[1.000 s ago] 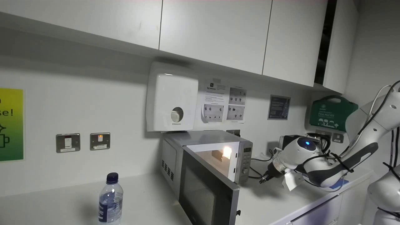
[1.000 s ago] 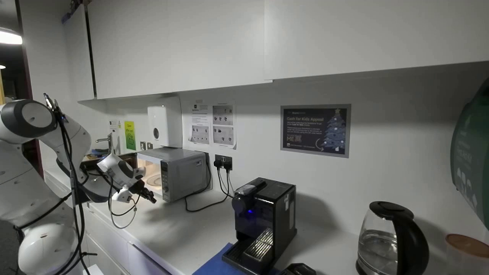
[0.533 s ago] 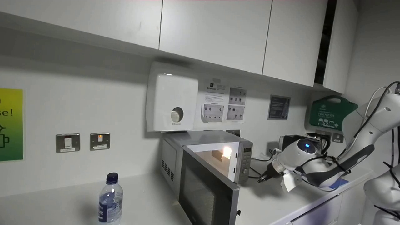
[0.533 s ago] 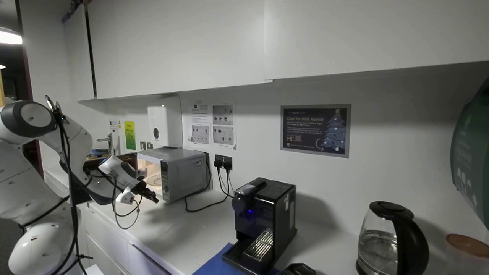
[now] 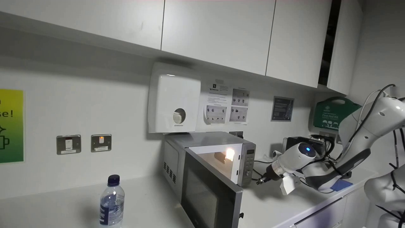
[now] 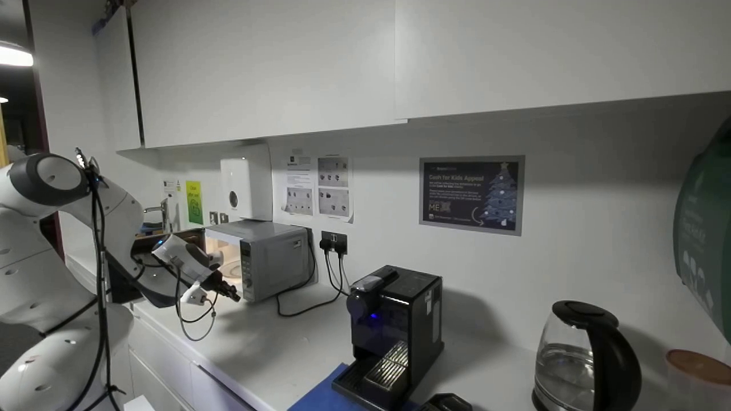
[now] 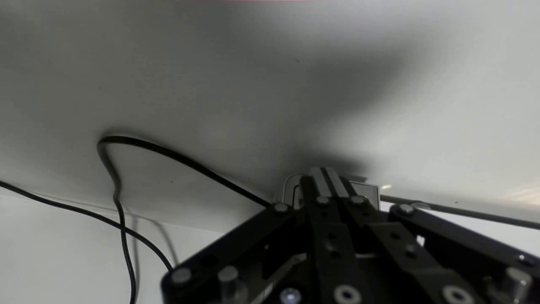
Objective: Press a button on the microwave
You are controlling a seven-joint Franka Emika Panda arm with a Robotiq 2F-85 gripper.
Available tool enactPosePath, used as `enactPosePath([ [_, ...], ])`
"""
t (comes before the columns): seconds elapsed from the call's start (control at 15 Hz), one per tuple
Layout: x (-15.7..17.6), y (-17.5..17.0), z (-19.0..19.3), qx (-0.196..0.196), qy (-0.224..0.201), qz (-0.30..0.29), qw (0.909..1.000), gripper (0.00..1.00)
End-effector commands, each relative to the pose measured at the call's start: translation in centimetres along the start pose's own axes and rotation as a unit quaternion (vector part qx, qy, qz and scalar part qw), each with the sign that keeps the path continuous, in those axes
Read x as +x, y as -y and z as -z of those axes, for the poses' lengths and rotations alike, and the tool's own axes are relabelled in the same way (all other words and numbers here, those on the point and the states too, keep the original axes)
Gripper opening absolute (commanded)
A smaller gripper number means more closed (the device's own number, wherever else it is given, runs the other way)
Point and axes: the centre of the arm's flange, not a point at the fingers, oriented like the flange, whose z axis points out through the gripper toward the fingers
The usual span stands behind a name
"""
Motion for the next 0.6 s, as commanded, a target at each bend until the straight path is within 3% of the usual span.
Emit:
enactPosePath([
  [0.0, 0.3, 0.3, -3.1, 0.007, -0.025, 0.006, 0.9997, 0.0],
  [0.53, 1.2, 0.9, -5.5, 0.013, -0.046, 0.026, 0.9985, 0.0],
])
